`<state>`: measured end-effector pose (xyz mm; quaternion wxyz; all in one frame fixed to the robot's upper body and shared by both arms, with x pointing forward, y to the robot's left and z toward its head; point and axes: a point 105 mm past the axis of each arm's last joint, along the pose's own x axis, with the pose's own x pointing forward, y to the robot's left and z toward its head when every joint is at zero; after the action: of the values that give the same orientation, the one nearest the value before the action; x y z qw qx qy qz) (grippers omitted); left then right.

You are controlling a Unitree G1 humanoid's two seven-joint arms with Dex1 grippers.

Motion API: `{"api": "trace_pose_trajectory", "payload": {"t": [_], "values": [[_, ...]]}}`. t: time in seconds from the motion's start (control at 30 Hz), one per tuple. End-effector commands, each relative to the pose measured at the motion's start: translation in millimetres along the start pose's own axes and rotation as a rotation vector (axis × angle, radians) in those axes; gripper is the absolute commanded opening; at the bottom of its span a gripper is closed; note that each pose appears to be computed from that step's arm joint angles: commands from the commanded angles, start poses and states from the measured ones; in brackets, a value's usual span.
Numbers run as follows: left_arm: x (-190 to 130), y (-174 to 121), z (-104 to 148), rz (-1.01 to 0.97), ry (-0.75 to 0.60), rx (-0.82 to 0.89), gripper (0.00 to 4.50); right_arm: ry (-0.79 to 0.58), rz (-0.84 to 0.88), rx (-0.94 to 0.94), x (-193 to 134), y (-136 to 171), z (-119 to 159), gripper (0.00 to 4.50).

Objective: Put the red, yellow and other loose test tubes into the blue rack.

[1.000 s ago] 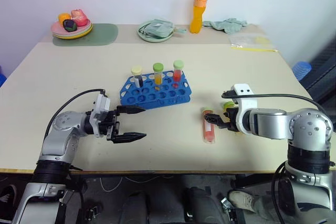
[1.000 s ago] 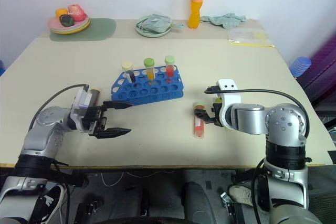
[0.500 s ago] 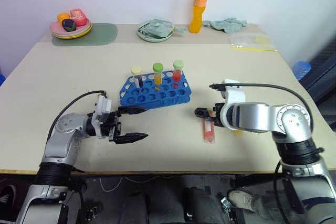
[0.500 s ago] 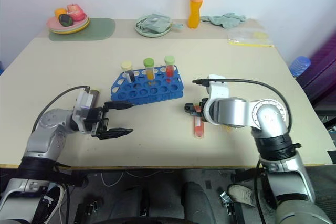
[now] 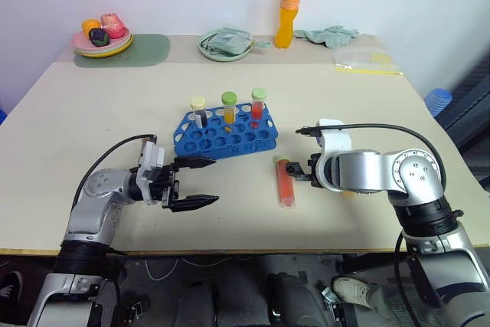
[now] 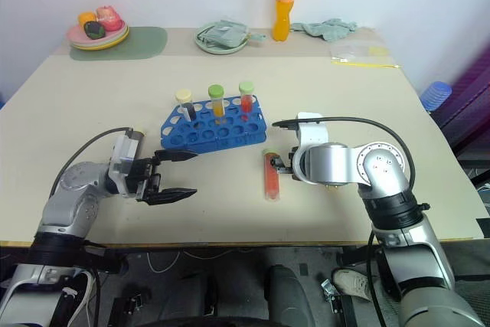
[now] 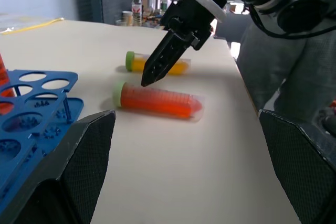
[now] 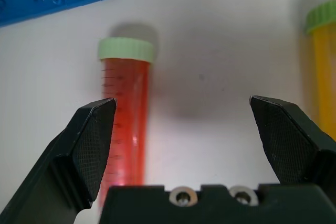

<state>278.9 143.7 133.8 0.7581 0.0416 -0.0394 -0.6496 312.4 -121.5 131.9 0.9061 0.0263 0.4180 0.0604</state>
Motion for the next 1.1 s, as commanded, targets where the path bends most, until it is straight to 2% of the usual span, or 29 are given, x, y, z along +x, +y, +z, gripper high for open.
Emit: {"api": "trace_pose_trajectory", "payload": {"t": [0.03, 0.33, 0.63, 0.83, 0.93, 1.1], "values": [[-0.4, -1.2, 8.4, -0.003, -0.015, 0.042, 4.48, -0.009, 0.032, -0.032, -2.4, 15.3, 4.1, 4.5], [0.2, -3.4, 9.9, 0.017, -0.027, 0.046, 4.48, 0.028, 0.049, -0.045, 4.1, 30.1, -2.1, 4.5], [3.5, -6.2, 9.3, 0.02, -0.029, 0.047, 4.48, 0.065, 0.005, -0.073, 10.5, 26.3, -2.5, 4.5], [3.7, -9.5, 8.0, 0.026, -0.031, 0.042, 4.48, 0.121, -0.011, -0.108, 18.0, 19.2, -15.5, 4.5], [3.9, -9.6, 8.1, 0.036, -0.033, 0.045, 4.5, 0.142, -0.016, -0.111, 21.1, 17.8, -20.3, 3.67], [4.2, -10.7, 7.9, 0.041, -0.031, 0.046, 4.5, 0.143, -0.019, -0.114, 22.1, 19.8, -18.3, 1.14]]}}
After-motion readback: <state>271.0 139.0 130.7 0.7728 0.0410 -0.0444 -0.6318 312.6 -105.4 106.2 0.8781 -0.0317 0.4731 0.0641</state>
